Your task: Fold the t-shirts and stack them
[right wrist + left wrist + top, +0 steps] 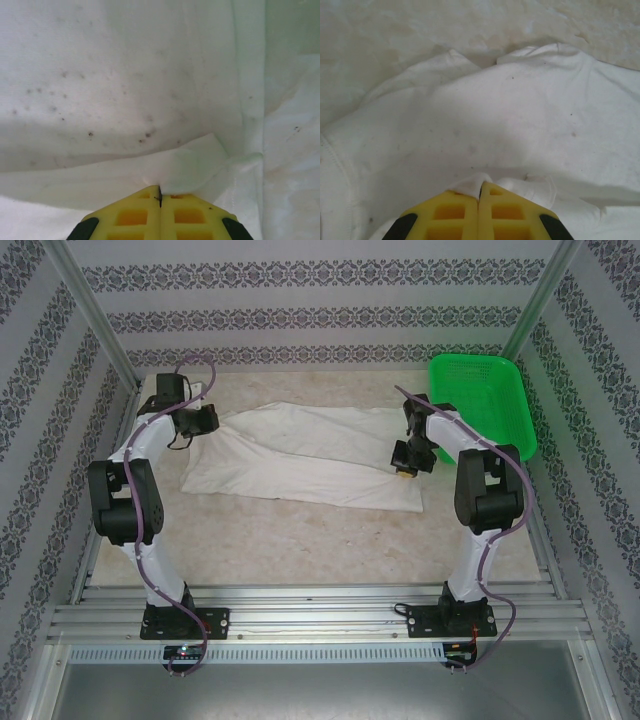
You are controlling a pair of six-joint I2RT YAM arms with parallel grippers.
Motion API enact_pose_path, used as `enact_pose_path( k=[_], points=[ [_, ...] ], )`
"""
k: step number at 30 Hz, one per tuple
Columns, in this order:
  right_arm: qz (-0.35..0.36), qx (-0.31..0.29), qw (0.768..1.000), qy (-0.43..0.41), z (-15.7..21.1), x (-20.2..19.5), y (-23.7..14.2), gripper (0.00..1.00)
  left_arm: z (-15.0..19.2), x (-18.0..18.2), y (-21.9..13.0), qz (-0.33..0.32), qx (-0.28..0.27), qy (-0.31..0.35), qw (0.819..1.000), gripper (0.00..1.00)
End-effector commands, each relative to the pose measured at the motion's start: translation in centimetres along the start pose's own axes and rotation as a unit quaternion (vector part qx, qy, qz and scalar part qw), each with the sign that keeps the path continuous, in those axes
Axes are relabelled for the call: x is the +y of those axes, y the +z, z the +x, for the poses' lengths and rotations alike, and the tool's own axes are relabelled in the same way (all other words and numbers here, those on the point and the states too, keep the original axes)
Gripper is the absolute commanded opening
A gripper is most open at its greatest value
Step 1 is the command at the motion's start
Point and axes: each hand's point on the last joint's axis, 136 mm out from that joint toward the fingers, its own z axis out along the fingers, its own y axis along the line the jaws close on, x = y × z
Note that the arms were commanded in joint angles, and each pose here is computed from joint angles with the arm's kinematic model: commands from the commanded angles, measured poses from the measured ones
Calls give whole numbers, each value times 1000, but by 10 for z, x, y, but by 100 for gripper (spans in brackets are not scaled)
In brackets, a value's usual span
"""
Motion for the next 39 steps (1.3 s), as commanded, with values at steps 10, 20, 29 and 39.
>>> enact_pose_path(
  k=[10,20,29,39],
  points=[
    [20,-29,999,-9,-7,-5,-18,45,-22,7,-35,-54,-22,-36,998,90],
    [-31,-31,999,11,64,-26,-55,69,67,45,-93,-118,22,-188,975,88],
    [-46,16,998,29,109,-37,-26,69,128,72,-74,-145,91,-236,956,77],
    [-24,37,999,31,118,-50,-4,66,128,87,-36,-135,81,-257,953,67]
  ],
)
